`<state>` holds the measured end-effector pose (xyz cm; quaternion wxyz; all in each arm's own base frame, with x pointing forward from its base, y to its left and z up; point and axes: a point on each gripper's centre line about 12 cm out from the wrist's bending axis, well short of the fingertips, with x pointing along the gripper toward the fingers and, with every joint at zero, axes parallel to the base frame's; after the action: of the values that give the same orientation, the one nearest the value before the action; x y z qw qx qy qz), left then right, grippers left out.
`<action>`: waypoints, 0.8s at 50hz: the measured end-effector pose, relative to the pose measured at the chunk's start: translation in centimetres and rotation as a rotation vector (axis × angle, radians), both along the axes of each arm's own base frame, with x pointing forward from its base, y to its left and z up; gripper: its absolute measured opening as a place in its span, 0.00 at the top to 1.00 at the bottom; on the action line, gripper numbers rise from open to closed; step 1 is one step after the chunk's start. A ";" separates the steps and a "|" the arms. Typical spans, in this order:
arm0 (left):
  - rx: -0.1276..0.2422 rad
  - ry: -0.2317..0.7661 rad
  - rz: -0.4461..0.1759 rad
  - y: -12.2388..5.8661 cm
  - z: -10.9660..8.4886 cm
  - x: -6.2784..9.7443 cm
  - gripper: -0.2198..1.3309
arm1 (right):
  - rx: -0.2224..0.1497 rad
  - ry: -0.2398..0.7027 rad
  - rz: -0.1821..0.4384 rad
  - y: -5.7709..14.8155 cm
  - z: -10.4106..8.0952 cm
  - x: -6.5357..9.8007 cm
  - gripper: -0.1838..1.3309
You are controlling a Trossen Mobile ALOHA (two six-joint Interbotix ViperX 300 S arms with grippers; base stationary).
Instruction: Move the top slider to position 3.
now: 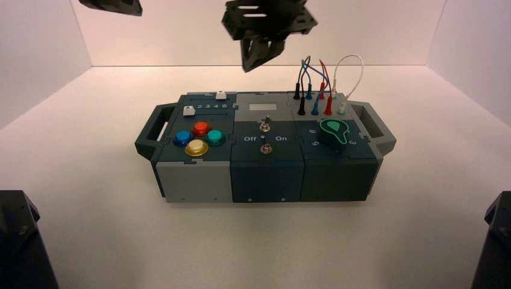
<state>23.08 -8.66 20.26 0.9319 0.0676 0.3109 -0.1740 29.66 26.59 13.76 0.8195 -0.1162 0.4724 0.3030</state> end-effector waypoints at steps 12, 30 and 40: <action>-0.002 -0.009 -0.002 0.0 0.3 -0.1 0.95 | -0.022 0.043 0.005 1.0 -0.8 0.6 0.97; -0.003 -0.009 -0.002 0.0 0.3 -0.1 0.96 | -0.030 0.099 -0.010 1.6 -2.3 0.8 0.97; -0.001 -0.008 -0.002 0.0 0.3 -0.2 0.96 | -0.038 0.120 -0.013 1.9 -2.9 1.0 0.97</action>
<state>22.92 -8.64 20.54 0.9329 0.0679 0.3072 -0.1751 30.65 28.49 10.90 0.7891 -0.1102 0.5272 0.2953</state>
